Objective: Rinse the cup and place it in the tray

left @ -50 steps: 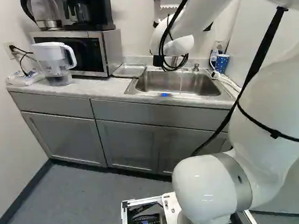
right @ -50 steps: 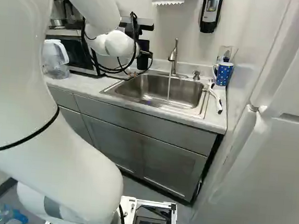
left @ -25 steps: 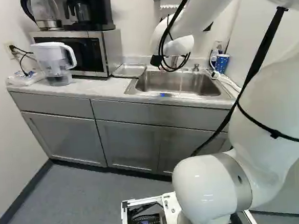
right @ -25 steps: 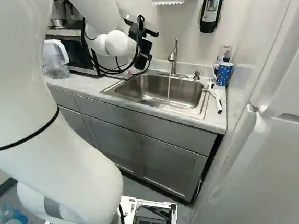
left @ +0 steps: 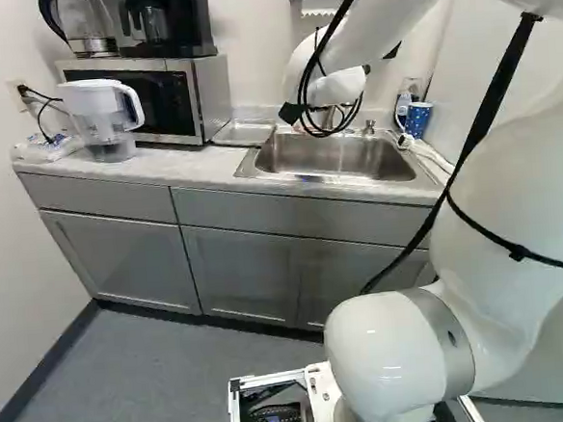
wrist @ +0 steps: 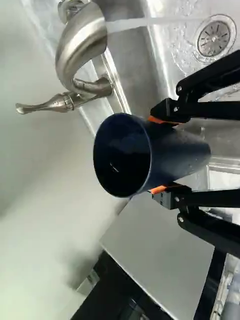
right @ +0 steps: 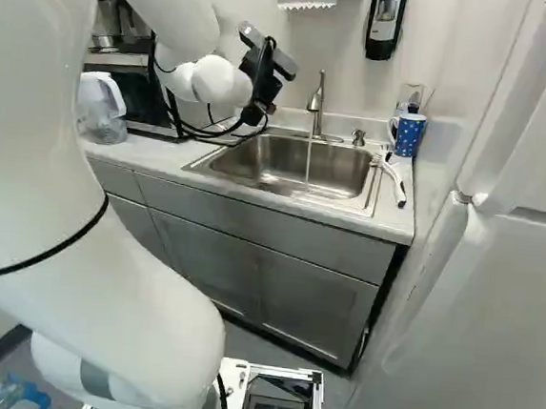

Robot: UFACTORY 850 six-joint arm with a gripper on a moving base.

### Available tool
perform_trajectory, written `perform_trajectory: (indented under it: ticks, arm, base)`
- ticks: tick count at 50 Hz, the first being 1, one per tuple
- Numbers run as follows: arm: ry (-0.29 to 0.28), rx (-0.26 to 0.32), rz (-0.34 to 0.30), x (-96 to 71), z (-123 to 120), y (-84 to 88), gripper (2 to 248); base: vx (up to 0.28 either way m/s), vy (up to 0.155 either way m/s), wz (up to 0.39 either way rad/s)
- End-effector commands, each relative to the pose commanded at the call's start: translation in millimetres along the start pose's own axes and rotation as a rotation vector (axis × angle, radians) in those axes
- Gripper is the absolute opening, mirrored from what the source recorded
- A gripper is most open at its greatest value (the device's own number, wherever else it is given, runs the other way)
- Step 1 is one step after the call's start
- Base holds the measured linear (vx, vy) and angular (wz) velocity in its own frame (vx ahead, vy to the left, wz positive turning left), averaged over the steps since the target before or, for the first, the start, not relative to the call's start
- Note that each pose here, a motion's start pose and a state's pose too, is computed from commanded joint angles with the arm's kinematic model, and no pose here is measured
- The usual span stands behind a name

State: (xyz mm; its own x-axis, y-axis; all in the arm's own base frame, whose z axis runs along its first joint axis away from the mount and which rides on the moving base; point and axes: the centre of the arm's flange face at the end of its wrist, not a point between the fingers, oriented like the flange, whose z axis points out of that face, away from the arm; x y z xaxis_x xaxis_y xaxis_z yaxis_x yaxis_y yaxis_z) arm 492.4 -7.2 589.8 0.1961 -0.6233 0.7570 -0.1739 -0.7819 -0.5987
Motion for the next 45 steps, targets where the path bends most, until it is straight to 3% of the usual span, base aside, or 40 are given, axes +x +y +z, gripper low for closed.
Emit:
perform_trajectory:
  ticks: [45]
  arm:
    - [0.000,0.000,0.473,0.0,0.0,0.0,125]
  base:
    - [0.000,0.000,0.000]
